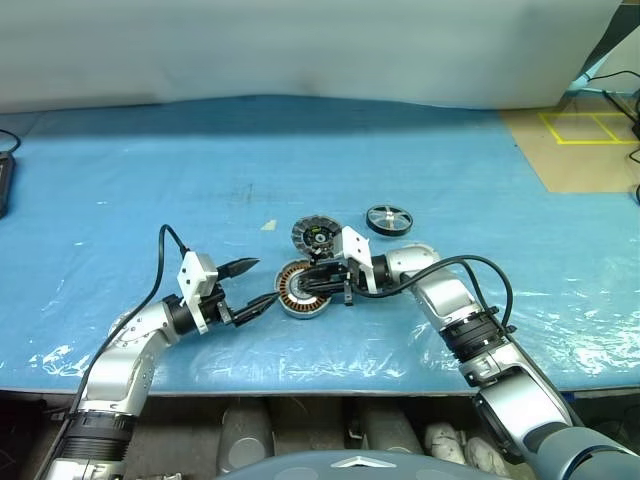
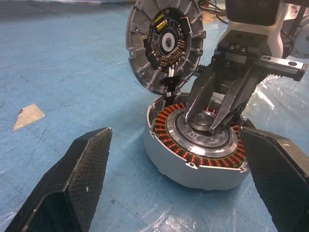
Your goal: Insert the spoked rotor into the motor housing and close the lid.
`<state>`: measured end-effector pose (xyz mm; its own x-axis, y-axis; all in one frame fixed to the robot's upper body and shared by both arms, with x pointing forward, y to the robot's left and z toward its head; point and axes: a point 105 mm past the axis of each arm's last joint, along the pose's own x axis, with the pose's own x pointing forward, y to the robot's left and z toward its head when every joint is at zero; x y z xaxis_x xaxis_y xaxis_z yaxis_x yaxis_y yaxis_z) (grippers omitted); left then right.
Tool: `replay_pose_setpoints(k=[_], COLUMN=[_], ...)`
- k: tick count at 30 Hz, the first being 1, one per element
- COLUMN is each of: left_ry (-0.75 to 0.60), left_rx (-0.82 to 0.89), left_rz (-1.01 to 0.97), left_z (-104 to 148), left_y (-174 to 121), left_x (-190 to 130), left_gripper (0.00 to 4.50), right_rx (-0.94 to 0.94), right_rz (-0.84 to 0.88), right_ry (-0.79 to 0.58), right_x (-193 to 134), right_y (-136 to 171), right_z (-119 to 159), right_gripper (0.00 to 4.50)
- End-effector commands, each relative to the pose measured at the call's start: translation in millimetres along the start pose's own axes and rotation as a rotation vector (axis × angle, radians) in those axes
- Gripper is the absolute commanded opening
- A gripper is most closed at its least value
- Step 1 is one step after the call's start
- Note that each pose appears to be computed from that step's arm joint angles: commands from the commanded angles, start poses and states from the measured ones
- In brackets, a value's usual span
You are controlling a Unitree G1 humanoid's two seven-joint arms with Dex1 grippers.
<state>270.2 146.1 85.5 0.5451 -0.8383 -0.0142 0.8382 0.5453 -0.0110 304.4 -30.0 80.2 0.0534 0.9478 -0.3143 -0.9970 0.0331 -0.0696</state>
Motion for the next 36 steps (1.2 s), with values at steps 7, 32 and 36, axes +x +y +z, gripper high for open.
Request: replay_pose_setpoints(k=[7, 32, 36], left_ry=[-0.019, -0.018, -0.018], left_rx=[0.044, 0.057, 0.057], left_rz=[-0.005, 0.001, 0.003], left_z=[10.6, 9.9, 9.2], left_y=[-0.8, 1.2, 0.7], left_x=[0.3, 1.8, 2.2], left_gripper=[4.43, 4.43, 4.43], right_rx=[-0.037, -0.011, -0.015], right_rz=[0.012, 0.000, 0.002], right_ry=[-0.030, -0.058, -0.054], right_x=[-1.5, -4.7, -4.5], right_y=[2.1, -0.6, -0.9], right_z=[10.7, 21.9, 19.9], right_gripper=[2.94, 1.90, 0.41])
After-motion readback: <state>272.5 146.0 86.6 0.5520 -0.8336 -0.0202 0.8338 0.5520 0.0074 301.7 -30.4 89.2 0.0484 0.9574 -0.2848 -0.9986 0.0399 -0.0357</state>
